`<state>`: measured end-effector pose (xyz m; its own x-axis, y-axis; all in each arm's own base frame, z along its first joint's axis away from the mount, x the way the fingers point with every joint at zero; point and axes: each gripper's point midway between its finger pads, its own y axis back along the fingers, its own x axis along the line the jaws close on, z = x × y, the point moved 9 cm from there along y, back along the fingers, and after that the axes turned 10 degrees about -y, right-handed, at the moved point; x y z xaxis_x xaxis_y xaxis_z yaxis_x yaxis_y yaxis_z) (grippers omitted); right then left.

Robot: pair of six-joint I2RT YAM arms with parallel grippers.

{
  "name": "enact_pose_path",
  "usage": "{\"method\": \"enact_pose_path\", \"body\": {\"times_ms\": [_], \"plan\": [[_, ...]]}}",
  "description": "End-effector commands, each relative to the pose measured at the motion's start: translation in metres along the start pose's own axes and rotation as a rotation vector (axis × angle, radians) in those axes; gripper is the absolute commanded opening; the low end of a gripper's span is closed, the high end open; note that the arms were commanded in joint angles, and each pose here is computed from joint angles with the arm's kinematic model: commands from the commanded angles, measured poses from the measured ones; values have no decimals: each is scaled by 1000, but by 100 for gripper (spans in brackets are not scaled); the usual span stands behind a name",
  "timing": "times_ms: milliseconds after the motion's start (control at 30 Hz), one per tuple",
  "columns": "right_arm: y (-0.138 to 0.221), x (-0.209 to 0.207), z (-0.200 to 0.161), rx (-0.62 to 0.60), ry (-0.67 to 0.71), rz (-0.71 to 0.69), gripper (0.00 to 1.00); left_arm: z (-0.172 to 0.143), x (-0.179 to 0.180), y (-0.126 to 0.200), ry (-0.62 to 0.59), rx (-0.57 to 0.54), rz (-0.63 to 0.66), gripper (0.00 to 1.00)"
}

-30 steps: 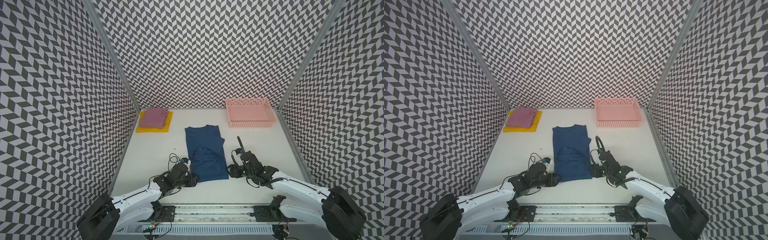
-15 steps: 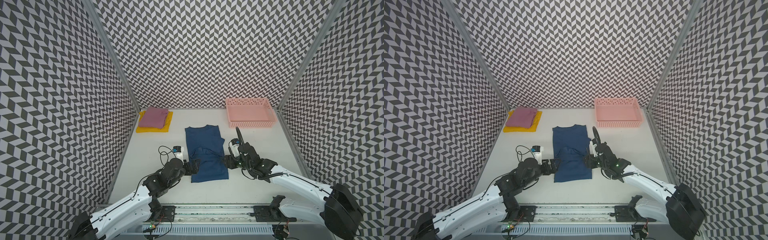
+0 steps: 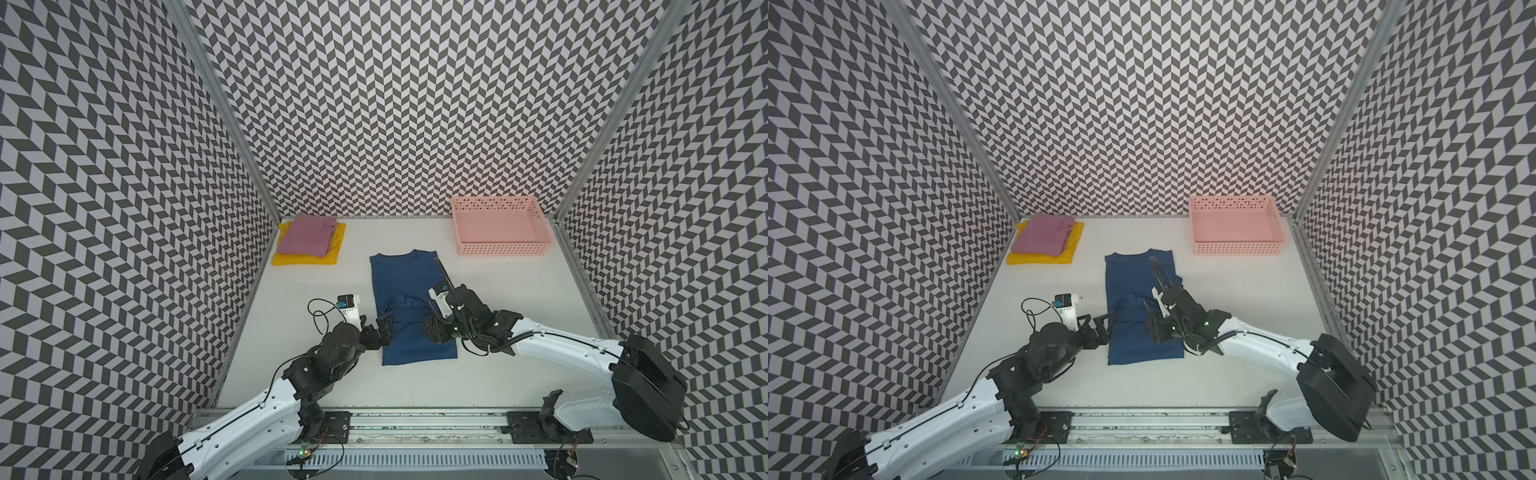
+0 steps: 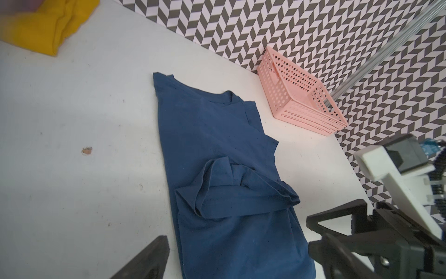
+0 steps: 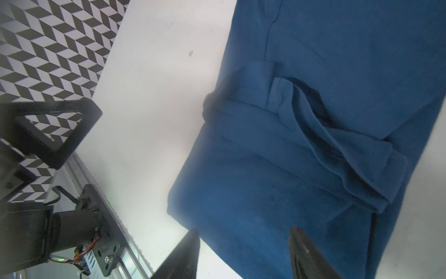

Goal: Fold and stack t-shirts
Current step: Smooth out the T-shirt at the center of the board.

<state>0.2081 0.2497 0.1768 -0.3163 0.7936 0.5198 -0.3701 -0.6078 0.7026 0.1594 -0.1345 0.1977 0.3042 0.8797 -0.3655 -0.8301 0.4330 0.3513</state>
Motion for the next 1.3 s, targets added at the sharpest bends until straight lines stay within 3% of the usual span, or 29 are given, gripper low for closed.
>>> {"method": "enact_pose_path", "body": {"times_ms": [0,167,400,867,1267], "plan": [[-5,13,17,-42,-3,11,60,12,-4,-1,-87,-68,29,99],[-16,23,36,-51,-4,-33,60,26,-6,-7,-194,-66,118,99],[-27,26,44,-54,-4,-52,59,36,-9,-8,-233,-91,121,99],[-25,-12,66,-116,-17,-89,59,73,3,-32,-203,-97,215,99],[-8,-19,16,-26,-18,-27,59,68,3,-51,-206,-30,233,99]]}}
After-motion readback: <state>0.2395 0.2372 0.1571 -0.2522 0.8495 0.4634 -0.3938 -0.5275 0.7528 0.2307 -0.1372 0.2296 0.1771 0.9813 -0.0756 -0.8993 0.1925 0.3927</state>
